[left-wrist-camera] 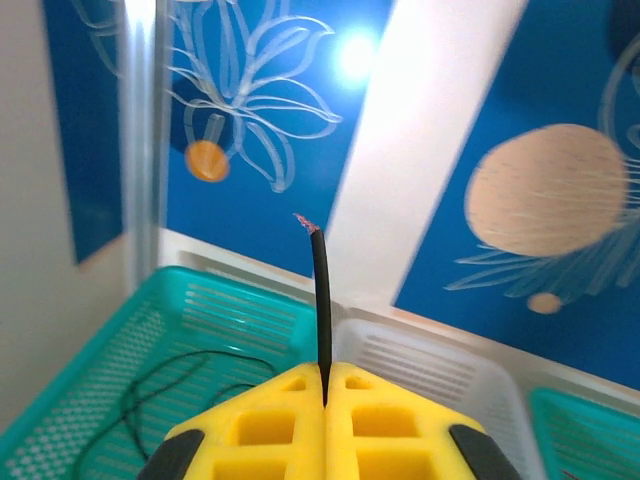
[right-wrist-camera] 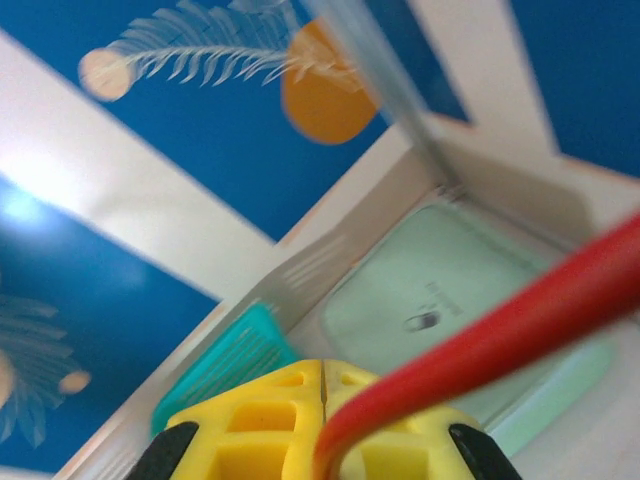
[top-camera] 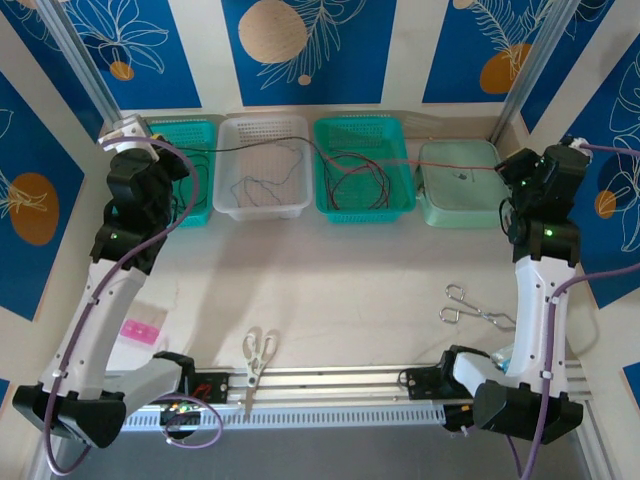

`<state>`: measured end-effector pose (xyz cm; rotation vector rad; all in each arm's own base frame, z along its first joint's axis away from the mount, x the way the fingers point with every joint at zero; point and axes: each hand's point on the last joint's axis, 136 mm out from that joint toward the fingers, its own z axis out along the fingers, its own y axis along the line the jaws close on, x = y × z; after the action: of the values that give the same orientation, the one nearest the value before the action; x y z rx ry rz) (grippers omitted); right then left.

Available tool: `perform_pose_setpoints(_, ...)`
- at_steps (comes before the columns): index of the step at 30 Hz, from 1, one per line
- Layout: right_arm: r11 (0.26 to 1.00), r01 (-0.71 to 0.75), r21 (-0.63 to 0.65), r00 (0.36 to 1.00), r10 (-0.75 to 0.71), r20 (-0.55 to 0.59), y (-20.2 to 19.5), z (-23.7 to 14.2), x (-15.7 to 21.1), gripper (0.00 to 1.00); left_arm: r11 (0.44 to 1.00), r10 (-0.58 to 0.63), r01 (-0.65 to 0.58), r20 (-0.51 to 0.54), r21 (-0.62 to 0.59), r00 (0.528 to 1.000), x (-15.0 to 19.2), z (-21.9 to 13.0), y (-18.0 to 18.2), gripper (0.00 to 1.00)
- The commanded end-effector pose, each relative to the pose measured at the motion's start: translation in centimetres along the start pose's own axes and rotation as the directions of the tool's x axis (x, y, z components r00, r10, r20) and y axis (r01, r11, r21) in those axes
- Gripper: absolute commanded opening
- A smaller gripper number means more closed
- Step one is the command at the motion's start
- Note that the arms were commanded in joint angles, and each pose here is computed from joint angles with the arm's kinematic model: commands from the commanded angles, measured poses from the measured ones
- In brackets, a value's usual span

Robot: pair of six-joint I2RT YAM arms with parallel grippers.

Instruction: Untangle the cables

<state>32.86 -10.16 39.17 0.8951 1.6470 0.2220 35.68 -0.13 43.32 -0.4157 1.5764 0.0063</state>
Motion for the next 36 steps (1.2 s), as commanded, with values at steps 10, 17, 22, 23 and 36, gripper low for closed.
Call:
perform_pose_setpoints(10,0.977,-0.064,0.202,0.989,0.035,0.142,-5.3,-1.4,-2.0,0.00,0.974,0.011,0.043,0.240,-0.222,0.971,-4.4,-1.6,4.4,0.00)
perform_pose_setpoints(17,0.993,-0.092,0.069,0.994,0.087,0.071,-2.7,-0.9,-1.1,0.00,0.993,0.034,-0.003,0.259,-0.119,0.965,-6.3,0.4,1.2,0.00)
perform_pose_setpoints(22,0.997,-0.077,0.002,0.996,0.077,0.053,-0.9,-1.6,-1.4,0.00,0.993,0.055,-0.014,0.346,-0.120,0.937,-9.5,1.0,-0.1,0.00)
perform_pose_setpoints(23,0.997,-0.074,-0.009,0.996,0.075,0.050,-0.6,-1.7,-1.5,0.00,0.992,0.060,-0.014,0.364,-0.128,0.930,-10.2,1.2,-0.2,0.00)
perform_pose_setpoints(36,0.996,-0.073,-0.052,0.997,0.072,-0.008,0.5,-1.0,-0.3,0.00,0.948,0.287,-0.163,0.508,-0.275,0.812,-16.6,4.4,-3.4,0.00)
